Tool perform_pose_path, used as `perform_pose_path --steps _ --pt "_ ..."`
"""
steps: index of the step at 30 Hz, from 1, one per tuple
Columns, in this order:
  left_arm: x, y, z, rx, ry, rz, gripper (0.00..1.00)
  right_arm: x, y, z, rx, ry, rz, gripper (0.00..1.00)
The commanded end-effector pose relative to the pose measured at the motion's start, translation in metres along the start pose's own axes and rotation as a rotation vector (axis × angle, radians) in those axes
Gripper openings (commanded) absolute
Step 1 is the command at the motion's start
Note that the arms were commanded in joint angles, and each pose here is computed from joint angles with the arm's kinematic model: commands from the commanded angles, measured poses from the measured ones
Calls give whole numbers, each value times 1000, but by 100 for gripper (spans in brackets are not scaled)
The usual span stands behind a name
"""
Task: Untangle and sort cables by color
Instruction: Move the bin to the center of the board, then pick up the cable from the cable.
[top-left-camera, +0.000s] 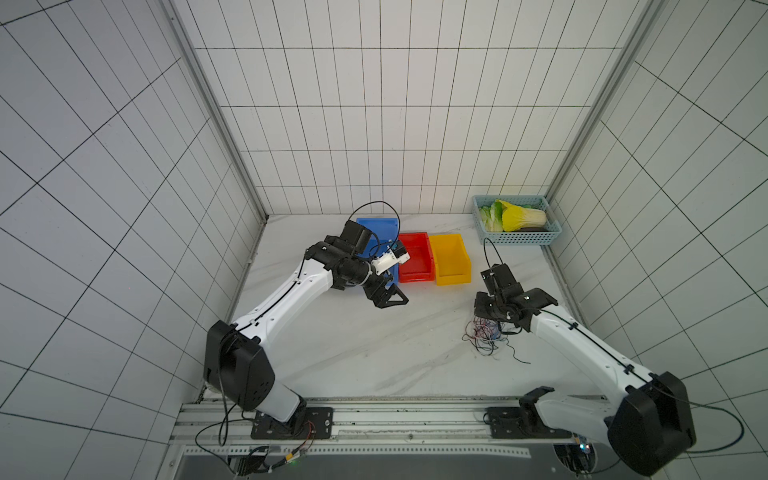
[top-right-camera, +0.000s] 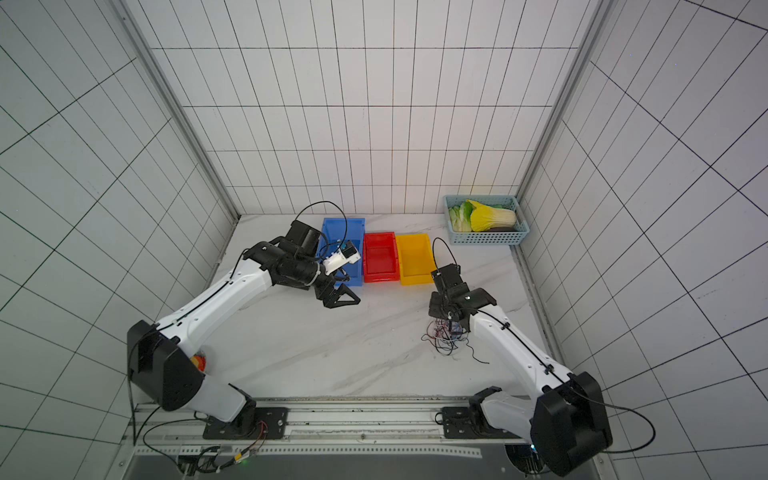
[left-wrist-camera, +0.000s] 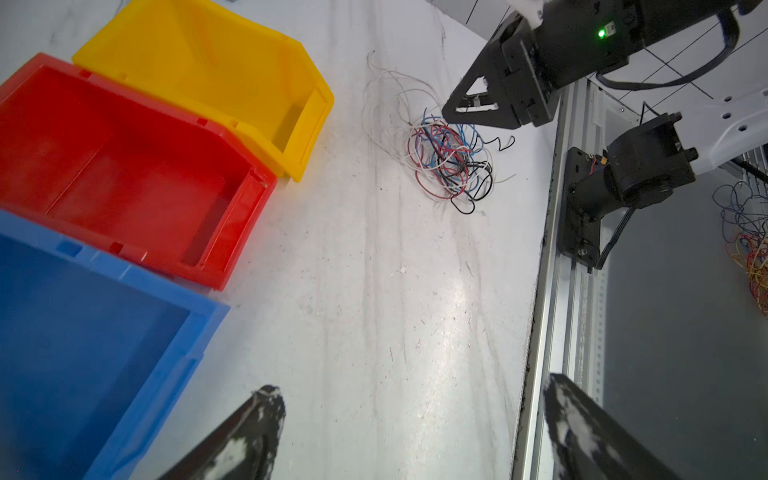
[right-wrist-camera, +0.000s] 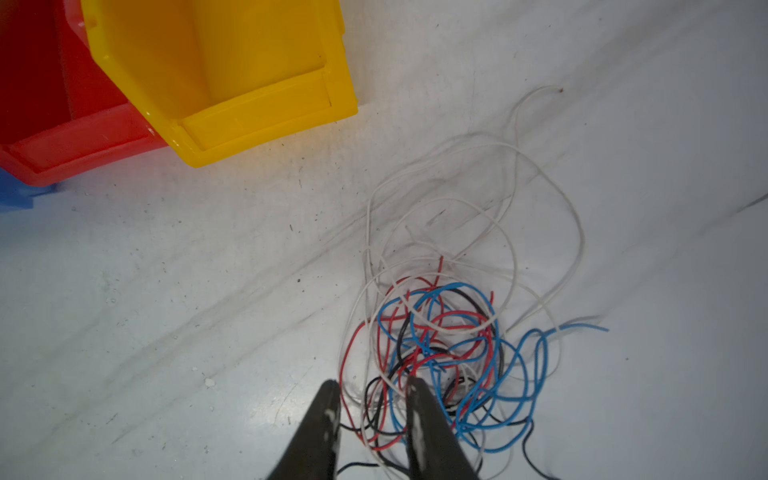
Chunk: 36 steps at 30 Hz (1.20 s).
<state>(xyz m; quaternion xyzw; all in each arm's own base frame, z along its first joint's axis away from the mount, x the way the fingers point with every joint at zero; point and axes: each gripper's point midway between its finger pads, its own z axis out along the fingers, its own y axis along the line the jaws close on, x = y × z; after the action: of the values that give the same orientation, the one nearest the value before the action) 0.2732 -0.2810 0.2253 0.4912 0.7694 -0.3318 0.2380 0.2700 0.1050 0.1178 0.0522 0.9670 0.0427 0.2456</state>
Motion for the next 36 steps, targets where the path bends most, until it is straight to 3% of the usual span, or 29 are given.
perform_pose_path --steps 1,6,18,20,22,24,27,36 --pt "-19 -6 1 26 -37 62 95 -16 -18 6 16 49 52 40" --pt "-2 -11 0 15 -17 100 96 -22 -22 29 68 125 -32 45" --pt "22 -8 -8 -25 6 75 96 -4 -9 67 117 330 -270 42" --pt "23 -9 -7 -23 6 74 96 1 -5 72 103 356 -290 39" --pt "24 -9 -6 -18 8 73 96 1 -4 76 105 358 -309 27" --pt "24 -10 -6 -13 6 71 96 -3 -8 79 141 338 -326 7" --pt "24 -12 -8 -9 2 73 96 -15 -1 67 168 246 -385 1" --pt "20 -16 -16 4 -3 76 96 -46 36 -11 24 -61 -429 0"
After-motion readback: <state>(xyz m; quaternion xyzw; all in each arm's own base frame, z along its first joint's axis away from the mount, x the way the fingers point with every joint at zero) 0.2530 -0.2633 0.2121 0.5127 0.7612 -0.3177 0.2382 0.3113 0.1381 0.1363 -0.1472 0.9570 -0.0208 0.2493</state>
